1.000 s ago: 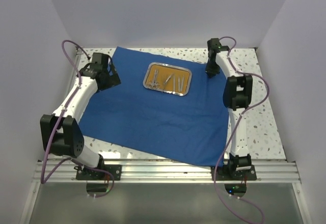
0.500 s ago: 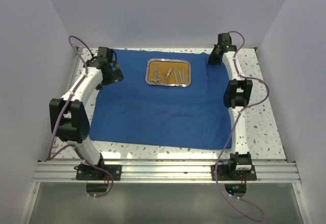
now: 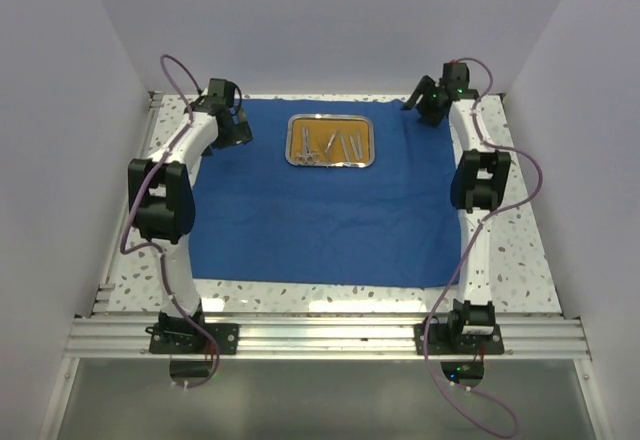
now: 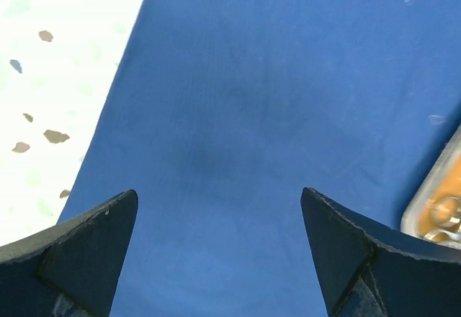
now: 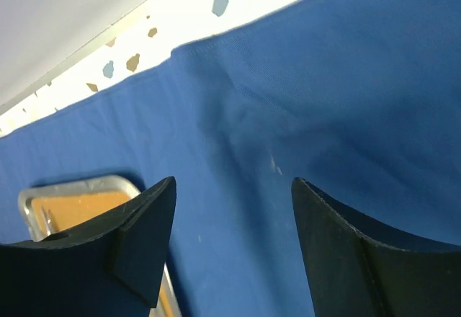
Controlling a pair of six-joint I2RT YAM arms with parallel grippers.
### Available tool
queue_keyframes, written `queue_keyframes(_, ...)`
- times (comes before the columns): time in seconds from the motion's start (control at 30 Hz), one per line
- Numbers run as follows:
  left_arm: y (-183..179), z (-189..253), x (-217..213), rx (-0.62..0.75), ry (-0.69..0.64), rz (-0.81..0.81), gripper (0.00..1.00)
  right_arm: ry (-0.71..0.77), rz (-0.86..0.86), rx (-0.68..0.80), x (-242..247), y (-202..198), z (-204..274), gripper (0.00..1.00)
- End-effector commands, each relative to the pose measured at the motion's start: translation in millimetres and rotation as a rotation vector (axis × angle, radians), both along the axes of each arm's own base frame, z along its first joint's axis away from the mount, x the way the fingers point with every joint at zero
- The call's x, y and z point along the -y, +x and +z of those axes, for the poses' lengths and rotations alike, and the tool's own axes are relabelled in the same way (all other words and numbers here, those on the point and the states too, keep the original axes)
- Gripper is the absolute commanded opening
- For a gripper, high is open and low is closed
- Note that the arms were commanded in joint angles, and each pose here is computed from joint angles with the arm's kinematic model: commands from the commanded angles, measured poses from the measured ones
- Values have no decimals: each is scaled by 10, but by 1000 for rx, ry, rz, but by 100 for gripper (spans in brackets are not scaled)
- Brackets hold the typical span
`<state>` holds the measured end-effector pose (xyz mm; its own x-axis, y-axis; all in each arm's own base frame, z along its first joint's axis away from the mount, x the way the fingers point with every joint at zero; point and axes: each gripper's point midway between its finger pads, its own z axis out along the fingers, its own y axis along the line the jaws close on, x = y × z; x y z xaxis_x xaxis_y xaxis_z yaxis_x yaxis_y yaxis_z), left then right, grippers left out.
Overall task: Open and lay out the surgical kit
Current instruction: Smooth out the surgical kit at the center of the board.
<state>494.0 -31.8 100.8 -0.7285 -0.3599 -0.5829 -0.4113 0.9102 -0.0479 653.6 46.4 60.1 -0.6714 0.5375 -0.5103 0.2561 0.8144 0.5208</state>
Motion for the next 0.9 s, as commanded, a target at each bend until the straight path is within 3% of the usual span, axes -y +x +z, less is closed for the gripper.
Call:
queue_keyframes(0.0,200,-115,-50,22,43,-53,99,-15,-8,174,216,-226,1368,70)
queue_keyframes(0.07,238,-313,-63,3,40,-69,99,-41,-15,179,246,-382,1531,70)
queue_keyframes(0.1,280,-497,-116,-18,30,-82,99,-50,-8,202,227,-745,1870,70)
queue_keyframes(0.2,311,-632,-199,-32,18,-82,99,-69,-19,145,245,-1004,1782,70)
queue_keyframes(0.23,326,-643,-242,-36,16,-75,99,-76,-29,177,259,-1164,2032,70)
queue_keyframes(0.37,246,-840,-512,-77,-25,-2,100,-109,-50,130,295,-1639,2090,70)
queue_keyframes(0.6,4,-1174,-1062,-147,-66,148,100,-169,-93,87,403,-2060,2232,70)
queue_keyframes(0.7,78,-1070,-1085,-121,-80,143,99,-182,-92,93,417,-2108,2295,70)
queue_keyframes(0.87,481,-309,-736,42,-20,35,100,-174,-59,106,372,-2093,2295,70)
